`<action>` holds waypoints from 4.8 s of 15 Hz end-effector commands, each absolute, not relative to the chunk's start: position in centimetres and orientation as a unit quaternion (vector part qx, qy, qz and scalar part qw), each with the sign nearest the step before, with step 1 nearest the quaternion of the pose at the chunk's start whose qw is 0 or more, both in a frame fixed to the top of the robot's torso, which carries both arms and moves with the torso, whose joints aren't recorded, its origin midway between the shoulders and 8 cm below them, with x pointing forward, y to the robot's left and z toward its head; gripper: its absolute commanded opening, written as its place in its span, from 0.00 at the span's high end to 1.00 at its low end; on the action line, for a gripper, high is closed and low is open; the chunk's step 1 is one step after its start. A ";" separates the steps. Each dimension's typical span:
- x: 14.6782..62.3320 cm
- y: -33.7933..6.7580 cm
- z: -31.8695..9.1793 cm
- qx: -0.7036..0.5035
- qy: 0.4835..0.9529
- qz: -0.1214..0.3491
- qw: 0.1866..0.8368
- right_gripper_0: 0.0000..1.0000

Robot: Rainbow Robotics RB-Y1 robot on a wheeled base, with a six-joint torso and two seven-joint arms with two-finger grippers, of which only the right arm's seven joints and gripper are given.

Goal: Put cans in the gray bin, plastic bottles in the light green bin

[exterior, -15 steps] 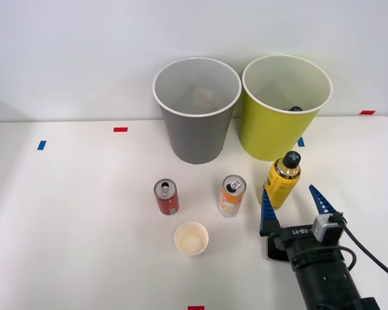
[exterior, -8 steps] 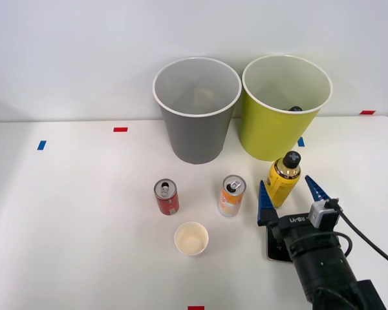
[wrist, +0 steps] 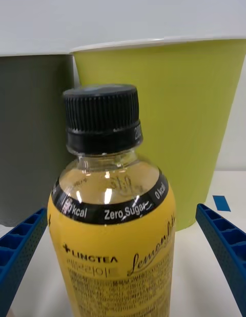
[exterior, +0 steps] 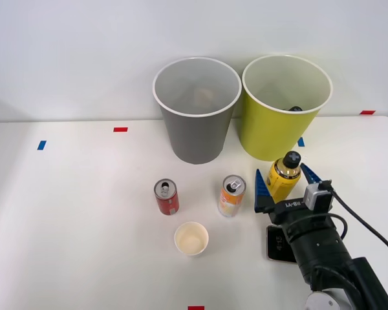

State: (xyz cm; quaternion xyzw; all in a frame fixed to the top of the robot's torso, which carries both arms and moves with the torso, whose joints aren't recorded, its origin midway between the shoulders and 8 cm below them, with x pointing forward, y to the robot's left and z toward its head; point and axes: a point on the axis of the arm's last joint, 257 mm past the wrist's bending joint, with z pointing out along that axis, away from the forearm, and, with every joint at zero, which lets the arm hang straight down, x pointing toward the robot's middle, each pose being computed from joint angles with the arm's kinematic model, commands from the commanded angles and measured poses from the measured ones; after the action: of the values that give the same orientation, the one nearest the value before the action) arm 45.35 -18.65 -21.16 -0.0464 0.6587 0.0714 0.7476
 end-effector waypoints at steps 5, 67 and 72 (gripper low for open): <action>45.6 -19.3 -21.1 -0.052 0.659 0.058 0.749 1.00; 48.6 -19.9 2.0 -0.174 0.572 0.128 0.792 0.00; 41.5 -24.8 -2.8 -0.094 0.588 0.110 0.796 0.00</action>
State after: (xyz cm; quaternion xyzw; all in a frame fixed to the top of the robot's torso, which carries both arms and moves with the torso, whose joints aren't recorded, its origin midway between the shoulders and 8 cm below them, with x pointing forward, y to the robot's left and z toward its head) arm 43.70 -23.37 -2.15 -0.1214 0.5892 0.1167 0.7903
